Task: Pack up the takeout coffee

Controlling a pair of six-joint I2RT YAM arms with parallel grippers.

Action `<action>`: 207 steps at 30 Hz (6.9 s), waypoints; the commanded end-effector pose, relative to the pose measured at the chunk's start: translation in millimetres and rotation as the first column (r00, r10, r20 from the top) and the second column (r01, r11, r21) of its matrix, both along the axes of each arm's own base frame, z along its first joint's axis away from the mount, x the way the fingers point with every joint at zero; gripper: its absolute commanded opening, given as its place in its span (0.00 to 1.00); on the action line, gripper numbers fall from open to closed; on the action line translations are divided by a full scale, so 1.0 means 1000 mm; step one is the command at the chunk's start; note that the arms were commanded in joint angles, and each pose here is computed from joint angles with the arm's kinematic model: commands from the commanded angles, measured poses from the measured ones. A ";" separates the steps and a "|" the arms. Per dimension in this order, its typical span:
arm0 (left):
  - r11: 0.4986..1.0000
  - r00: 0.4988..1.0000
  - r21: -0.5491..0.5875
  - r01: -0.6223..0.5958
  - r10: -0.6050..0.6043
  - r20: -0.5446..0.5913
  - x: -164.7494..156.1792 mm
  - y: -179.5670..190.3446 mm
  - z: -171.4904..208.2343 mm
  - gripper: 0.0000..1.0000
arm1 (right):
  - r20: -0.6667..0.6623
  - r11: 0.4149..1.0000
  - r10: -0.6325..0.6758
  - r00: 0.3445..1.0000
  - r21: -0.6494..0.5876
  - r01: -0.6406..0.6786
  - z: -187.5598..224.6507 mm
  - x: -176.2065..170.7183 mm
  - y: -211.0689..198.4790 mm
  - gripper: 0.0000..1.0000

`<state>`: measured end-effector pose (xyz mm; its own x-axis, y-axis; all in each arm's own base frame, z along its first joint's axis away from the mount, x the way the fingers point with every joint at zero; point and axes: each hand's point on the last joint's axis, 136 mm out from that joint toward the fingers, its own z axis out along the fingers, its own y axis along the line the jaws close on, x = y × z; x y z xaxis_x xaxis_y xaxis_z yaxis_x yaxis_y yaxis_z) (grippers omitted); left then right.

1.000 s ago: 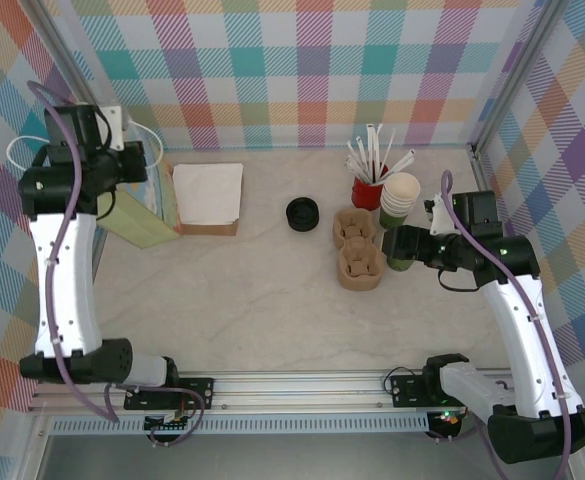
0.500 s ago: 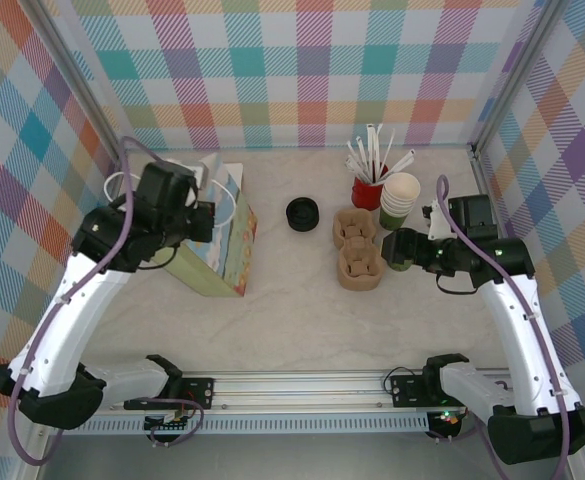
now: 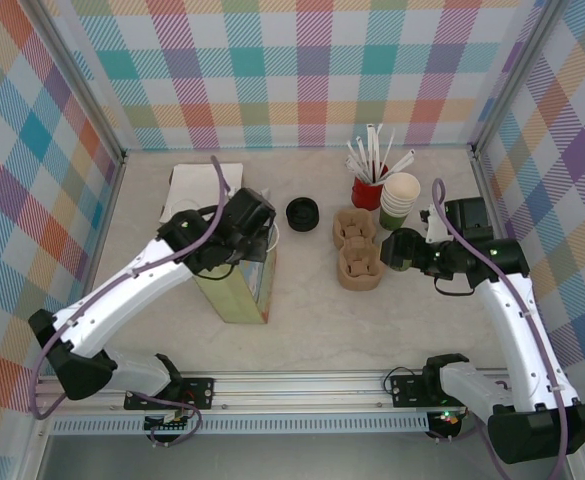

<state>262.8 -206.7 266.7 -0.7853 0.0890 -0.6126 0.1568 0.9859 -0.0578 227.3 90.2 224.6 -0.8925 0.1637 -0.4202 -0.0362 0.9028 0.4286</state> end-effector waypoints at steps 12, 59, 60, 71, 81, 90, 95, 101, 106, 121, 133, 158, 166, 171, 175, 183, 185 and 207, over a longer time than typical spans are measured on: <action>0.993 1.000 -0.120 0.003 0.000 0.026 0.017 -0.039 0.017 0.40 | -0.033 0.993 0.091 0.995 -0.069 -0.093 -0.011 0.002 -0.002 1.00; 0.987 0.955 -0.036 0.158 -0.144 0.259 0.015 0.082 0.040 0.82 | 0.103 0.805 0.563 0.820 -0.292 -0.516 0.007 0.058 0.021 1.00; 0.987 0.956 -0.038 0.154 -0.139 0.259 0.015 0.082 0.039 0.82 | 0.103 0.805 0.563 0.820 -0.292 -0.516 0.007 0.058 0.021 1.00; 0.984 0.970 -0.151 0.098 -0.060 0.237 0.018 0.076 0.013 0.63 | 0.105 0.810 0.558 0.823 -0.286 -0.512 0.008 0.057 0.024 1.00; 0.979 0.976 -0.189 0.074 -0.032 0.216 0.021 0.072 0.007 0.24 | 0.087 0.816 0.545 0.834 -0.284 -0.503 0.006 0.059 0.022 1.00; 0.977 0.971 -0.191 0.097 -0.052 0.231 0.017 0.072 0.013 0.00 | 0.075 0.720 0.671 0.738 -0.303 -0.624 0.008 0.056 0.032 1.00; 0.973 0.967 -0.200 0.115 -0.063 0.247 0.013 0.071 0.022 0.00 | 0.057 0.555 0.815 0.577 -0.364 -0.748 0.003 0.051 0.050 1.00; 0.973 0.965 -0.201 0.112 -0.058 0.256 0.008 0.075 0.029 0.00 | -0.030 0.292 0.939 0.343 -0.457 -0.840 -0.017 0.049 0.063 1.00; 0.973 0.965 -0.198 0.117 -0.064 0.254 0.005 0.075 0.029 0.00 | -0.130 0.164 0.959 0.252 -0.470 -0.867 -0.038 0.063 0.062 0.96; 0.974 0.971 -0.206 0.094 -0.044 0.235 0.000 0.080 0.024 0.00 | -0.203 0.018 0.970 0.133 -0.487 -0.873 -0.101 0.106 0.080 0.93; 0.975 0.974 -0.212 0.074 -0.024 0.227 0.001 0.081 0.020 0.00 | -0.218 0.048 0.964 0.152 -0.418 -0.907 -0.123 0.108 0.090 0.72; 0.971 0.975 -0.226 0.078 -0.027 0.220 -0.001 0.079 0.019 0.00 | -0.190 0.067 0.967 0.170 -0.452 -0.889 -0.091 0.106 0.090 0.40; 0.968 0.976 -0.237 0.082 -0.030 0.216 -0.001 0.077 0.017 0.00 | -0.164 0.079 0.972 0.169 -0.447 -0.891 -0.077 0.103 0.094 0.41; 0.966 0.977 -0.245 0.082 -0.030 0.212 -0.001 0.076 0.015 0.00 | -0.167 0.080 0.971 0.172 -0.449 -0.890 -0.072 0.103 0.093 0.42; 0.965 0.977 -0.248 0.084 -0.032 0.210 -0.001 0.075 0.015 0.00 | -0.175 0.078 0.970 0.168 -0.429 -0.900 -0.076 0.100 0.093 0.44; 0.965 0.977 -0.250 0.085 -0.031 0.210 -0.001 0.075 0.015 0.00 | -0.209 0.075 0.964 0.167 -0.387 -0.919 -0.093 0.098 0.091 0.44; 0.964 0.977 -0.251 0.085 -0.031 0.210 0.000 0.074 0.015 0.00 | -0.217 0.072 0.962 0.165 -0.384 -0.921 -0.096 0.097 0.091 0.44; 0.964 0.977 -0.252 0.086 -0.032 0.212 -0.001 0.075 0.015 0.00 | -0.215 0.063 0.963 0.162 -0.407 -0.911 -0.088 0.094 0.094 0.41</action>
